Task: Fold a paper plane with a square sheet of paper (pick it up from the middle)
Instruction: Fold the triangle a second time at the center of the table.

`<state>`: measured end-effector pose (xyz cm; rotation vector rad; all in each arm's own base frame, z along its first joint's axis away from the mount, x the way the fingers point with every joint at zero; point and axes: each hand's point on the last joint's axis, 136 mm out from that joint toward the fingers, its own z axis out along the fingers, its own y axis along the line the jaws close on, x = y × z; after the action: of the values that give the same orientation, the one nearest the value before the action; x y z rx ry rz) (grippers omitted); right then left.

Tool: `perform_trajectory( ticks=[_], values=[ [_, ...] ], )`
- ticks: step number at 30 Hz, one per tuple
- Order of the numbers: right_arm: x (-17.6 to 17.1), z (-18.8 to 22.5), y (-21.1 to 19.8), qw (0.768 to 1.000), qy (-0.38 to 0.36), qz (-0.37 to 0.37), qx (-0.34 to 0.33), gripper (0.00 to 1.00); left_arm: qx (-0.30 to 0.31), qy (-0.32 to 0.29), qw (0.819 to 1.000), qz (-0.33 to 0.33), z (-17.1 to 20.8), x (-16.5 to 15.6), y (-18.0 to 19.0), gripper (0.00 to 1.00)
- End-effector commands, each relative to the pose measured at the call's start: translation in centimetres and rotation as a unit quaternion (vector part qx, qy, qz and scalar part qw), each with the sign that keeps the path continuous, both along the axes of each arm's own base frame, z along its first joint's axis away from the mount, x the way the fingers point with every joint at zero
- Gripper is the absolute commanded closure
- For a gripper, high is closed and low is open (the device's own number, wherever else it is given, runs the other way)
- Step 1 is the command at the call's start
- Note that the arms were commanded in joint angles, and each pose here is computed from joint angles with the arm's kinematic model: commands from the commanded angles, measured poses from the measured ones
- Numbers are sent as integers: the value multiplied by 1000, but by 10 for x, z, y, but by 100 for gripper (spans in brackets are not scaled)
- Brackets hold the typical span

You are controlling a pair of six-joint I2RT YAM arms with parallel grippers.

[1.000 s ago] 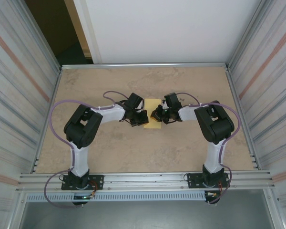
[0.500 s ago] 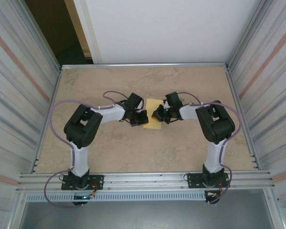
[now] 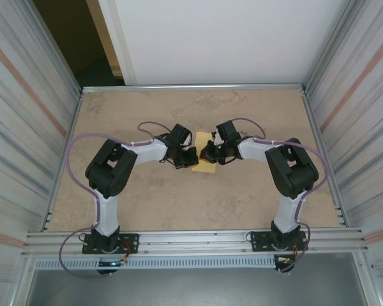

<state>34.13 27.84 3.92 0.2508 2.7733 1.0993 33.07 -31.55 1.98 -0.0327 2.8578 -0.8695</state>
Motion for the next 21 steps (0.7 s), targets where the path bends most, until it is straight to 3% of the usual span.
perform_trajectory(
  ticks=[1, 11, 17, 21],
  values=[
    [5, -14, -4, 1000, 13, -3, -17, 100, 65, 53, 997, 3, -39, -21, 28, 100],
    [-1, -46, -23, 997, 47, -25, -52, 100, 49, 35, 998, -3, -22, -12, 21, 100],
    [-8, -63, -34, 993, 75, -41, -78, 100, -27, -10, 1000, -14, 23, 0, -3, 100],
    [-12, -70, -37, 991, 88, -49, -87, 100, -61, 5, 998, -7, 22, -6, -10, 100]
  ],
)
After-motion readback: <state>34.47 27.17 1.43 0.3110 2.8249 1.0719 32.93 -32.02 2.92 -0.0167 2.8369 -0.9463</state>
